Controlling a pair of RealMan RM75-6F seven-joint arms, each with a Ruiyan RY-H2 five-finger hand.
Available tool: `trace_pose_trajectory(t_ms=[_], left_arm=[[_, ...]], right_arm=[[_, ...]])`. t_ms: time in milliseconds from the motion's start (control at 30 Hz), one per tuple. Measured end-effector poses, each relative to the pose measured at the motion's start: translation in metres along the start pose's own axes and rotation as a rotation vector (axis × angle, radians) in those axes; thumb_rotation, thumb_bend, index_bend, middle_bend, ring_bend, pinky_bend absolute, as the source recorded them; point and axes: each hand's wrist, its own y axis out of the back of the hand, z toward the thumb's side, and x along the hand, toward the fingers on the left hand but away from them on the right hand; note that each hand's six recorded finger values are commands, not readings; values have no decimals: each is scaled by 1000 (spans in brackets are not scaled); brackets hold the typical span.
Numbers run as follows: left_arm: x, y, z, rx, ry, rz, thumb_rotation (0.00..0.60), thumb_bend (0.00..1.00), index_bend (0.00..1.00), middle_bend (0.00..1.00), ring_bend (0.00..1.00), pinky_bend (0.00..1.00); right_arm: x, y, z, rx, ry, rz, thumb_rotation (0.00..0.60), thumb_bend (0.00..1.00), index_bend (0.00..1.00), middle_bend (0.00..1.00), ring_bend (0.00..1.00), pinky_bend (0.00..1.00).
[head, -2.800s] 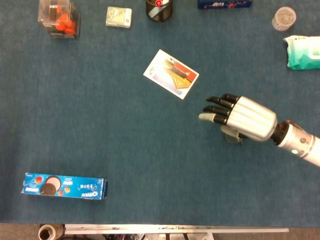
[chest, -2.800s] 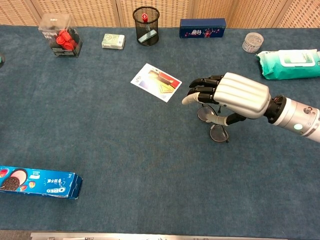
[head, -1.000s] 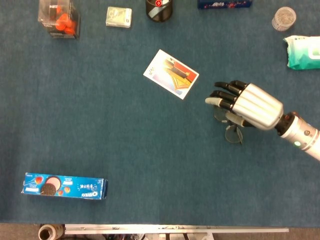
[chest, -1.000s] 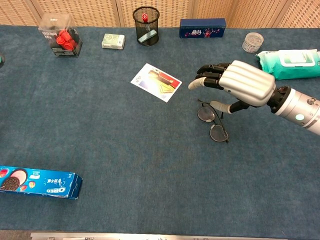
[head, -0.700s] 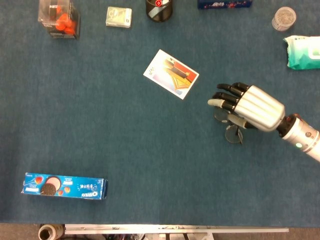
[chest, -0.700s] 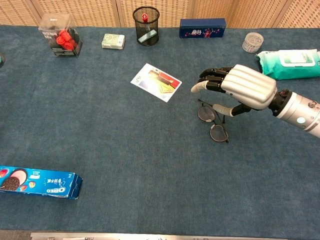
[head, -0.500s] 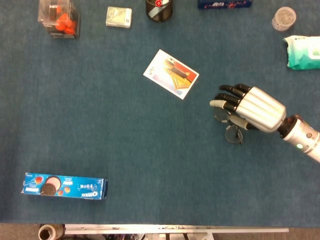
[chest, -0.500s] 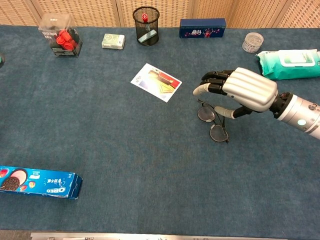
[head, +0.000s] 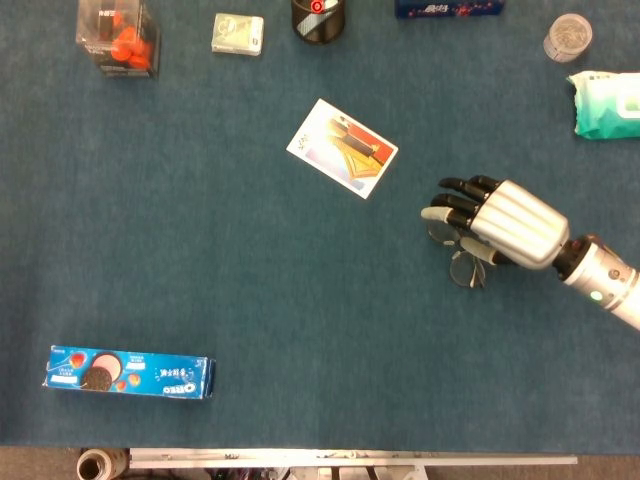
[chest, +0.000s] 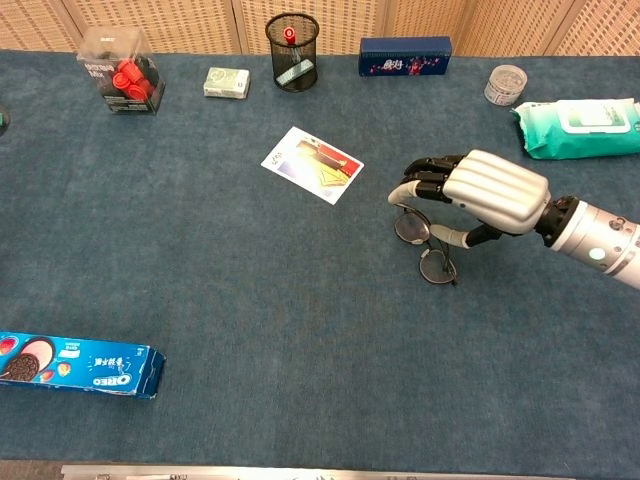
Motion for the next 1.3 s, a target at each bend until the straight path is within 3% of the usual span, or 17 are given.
trace_pose_trajectory(t_ms=[1300], left_arm=[[-1,2,-1,-1,0,7,600,588,494,395,363,449]], right_arm=[[13,-22,-11,9,-41,64,600,369,266,295,174,353]])
